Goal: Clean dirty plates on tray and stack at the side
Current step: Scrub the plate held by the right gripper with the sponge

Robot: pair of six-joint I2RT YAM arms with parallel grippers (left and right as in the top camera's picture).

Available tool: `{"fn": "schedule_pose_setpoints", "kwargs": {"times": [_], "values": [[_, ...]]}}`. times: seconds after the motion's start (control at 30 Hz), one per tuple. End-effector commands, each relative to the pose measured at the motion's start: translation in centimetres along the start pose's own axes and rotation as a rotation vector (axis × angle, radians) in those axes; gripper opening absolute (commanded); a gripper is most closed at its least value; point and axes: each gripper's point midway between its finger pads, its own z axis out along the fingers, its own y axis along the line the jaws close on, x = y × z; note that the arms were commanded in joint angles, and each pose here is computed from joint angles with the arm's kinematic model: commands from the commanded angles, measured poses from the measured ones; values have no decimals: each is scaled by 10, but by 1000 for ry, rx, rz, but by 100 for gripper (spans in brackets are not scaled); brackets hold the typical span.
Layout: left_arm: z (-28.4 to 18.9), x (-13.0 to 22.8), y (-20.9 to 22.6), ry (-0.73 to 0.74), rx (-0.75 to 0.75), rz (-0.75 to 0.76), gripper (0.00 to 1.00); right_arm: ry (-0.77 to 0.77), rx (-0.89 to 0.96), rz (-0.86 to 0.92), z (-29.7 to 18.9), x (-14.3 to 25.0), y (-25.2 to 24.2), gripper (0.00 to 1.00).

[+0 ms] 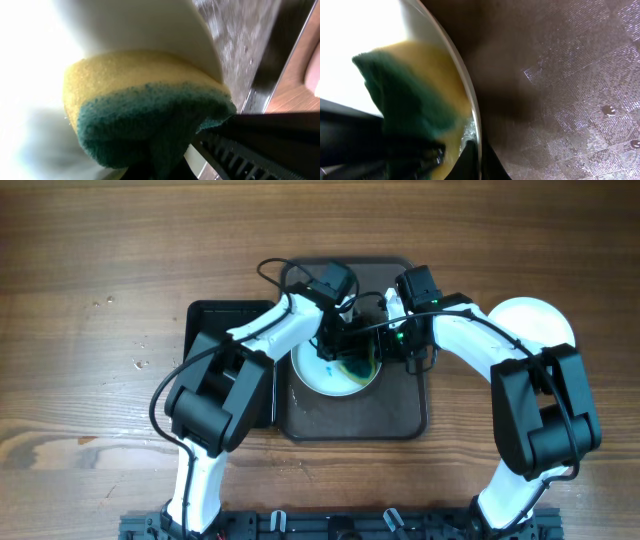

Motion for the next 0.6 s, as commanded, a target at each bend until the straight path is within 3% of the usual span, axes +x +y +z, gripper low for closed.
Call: {"fn": "schedule_pose_setpoints", "kwargs": {"times": [0.0, 0.13, 0.3, 0.43, 0.57], "values": [[17, 24, 48, 70, -185, -59, 4, 58, 81, 3, 15, 16, -19, 4], [-18, 17, 122, 9, -496, -173, 4, 57, 81, 3, 15, 16, -19, 4], [-62, 10, 179, -57, -753, -236, 4, 56, 81, 2, 15, 16, -19, 4], [-86, 1, 194, -127, -876, -219, 4, 54, 81, 1, 15, 15, -19, 5], [-93, -5, 190, -202, -871, -289, 4, 54, 81, 1, 15, 15, -19, 4]]}}
